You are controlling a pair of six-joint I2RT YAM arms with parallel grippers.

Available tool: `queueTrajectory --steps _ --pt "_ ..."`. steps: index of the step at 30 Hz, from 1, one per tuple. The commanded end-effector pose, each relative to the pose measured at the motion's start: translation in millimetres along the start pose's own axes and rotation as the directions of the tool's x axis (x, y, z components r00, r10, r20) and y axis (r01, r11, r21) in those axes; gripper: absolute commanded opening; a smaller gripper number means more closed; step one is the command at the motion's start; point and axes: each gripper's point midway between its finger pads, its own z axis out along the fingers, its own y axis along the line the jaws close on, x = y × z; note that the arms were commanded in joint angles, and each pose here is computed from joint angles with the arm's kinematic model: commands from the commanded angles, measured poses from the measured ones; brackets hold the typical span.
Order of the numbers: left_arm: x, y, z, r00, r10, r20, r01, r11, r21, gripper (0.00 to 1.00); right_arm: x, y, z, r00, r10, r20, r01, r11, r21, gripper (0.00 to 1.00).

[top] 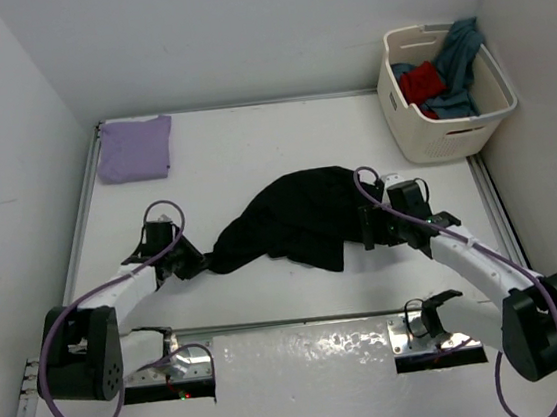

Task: Fold and stack the t-shirts
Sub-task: Move the tshirt to the center of the board, then flatten out the tshirt

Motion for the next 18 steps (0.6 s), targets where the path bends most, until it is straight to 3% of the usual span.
queueTrajectory --steps 1,2,8,11,12,14,17,18 --pt "-15 -6 8 0.998 0.015 0.054 -0.016 1.000 0.011 0.09 -38 18 0 0.992 -0.077 0.102 0.085 0.993 -0.078 0.99" --pt "-17 -8 11 0.998 0.018 0.055 -0.019 1.000 0.017 0.00 -42 19 4 0.991 -0.089 0.100 0.097 0.992 -0.079 0.99" --pt "-30 -22 6 0.993 0.034 0.112 -0.041 0.997 0.062 0.00 -57 12 21 0.988 -0.134 0.083 0.135 0.991 -0.010 0.97" --pt "-43 -32 0 0.986 0.041 0.161 -0.055 0.995 0.082 0.00 -65 3 32 0.988 -0.138 0.068 0.135 0.990 0.047 0.88" --pt "-46 -33 -1 0.985 0.043 0.169 -0.057 0.995 0.082 0.00 -66 1 35 0.991 -0.117 0.069 0.113 0.991 0.069 0.69" --pt "-56 -39 -5 0.980 0.040 0.197 -0.056 0.996 0.077 0.00 -70 -8 38 0.992 -0.096 0.078 0.086 0.988 0.126 0.40" --pt "-73 -43 -9 0.969 0.038 0.245 -0.052 0.997 0.052 0.00 -79 -18 38 0.992 -0.097 0.085 0.079 0.979 0.189 0.20" --pt "-78 -46 -11 0.965 0.036 0.260 -0.051 0.997 0.052 0.00 -82 -22 36 0.992 -0.092 0.087 0.071 0.974 0.214 0.00"
